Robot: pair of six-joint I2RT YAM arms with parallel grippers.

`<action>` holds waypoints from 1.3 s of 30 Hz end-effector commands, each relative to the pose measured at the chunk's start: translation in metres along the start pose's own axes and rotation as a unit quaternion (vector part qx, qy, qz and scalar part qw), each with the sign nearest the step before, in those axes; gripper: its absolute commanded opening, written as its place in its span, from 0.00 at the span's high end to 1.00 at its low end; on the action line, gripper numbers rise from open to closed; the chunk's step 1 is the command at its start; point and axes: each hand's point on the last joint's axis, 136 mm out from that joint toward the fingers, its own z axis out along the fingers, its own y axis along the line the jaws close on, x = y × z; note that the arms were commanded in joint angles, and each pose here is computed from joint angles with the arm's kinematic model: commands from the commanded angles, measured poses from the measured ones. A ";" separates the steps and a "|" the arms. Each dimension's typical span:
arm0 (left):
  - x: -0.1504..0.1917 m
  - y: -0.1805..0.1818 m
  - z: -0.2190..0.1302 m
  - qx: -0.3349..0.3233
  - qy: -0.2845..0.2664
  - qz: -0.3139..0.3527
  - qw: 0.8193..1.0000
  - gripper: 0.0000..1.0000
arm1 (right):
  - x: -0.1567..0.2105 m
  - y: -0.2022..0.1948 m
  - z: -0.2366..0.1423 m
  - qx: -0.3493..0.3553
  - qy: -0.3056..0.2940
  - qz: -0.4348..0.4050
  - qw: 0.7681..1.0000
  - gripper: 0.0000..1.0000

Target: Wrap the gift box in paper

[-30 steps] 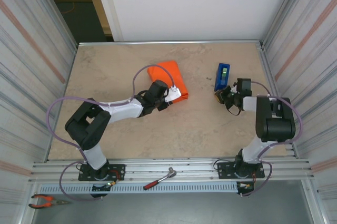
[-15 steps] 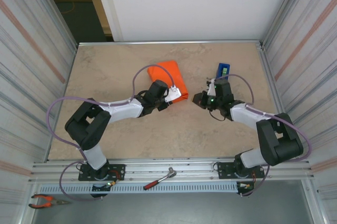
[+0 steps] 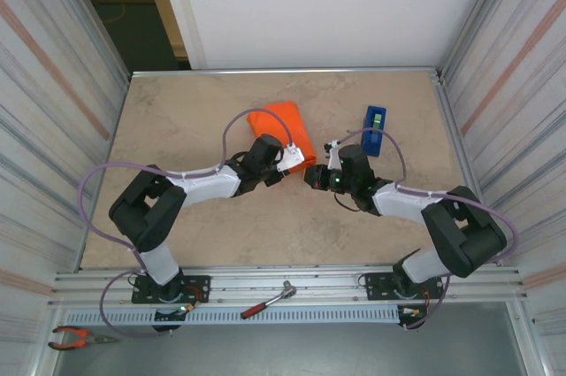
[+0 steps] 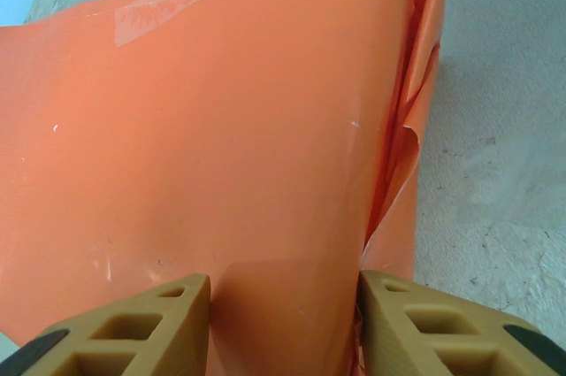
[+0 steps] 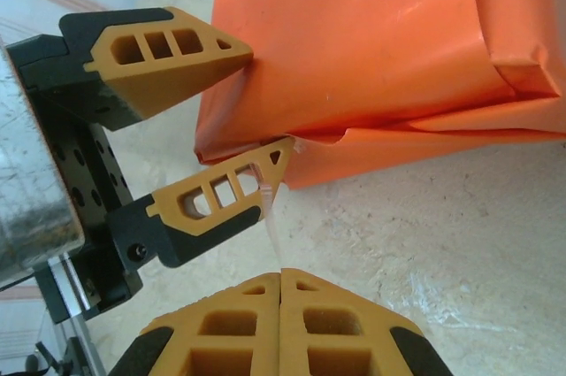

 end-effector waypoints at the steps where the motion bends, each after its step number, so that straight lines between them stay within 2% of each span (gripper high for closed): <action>1: 0.020 -0.017 -0.004 0.028 0.041 -0.007 0.999 0.55 | -0.013 0.004 0.005 -0.004 -0.035 -0.013 0.999 1.00; 10: 0.021 -0.018 -0.005 0.031 0.043 -0.007 0.999 0.55 | -0.018 0.006 0.016 -0.012 -0.055 -0.006 0.998 1.00; 39: 0.022 -0.023 -0.005 0.040 0.052 -0.006 0.998 0.56 | -0.027 0.002 0.041 -0.024 -0.067 0.014 0.997 1.00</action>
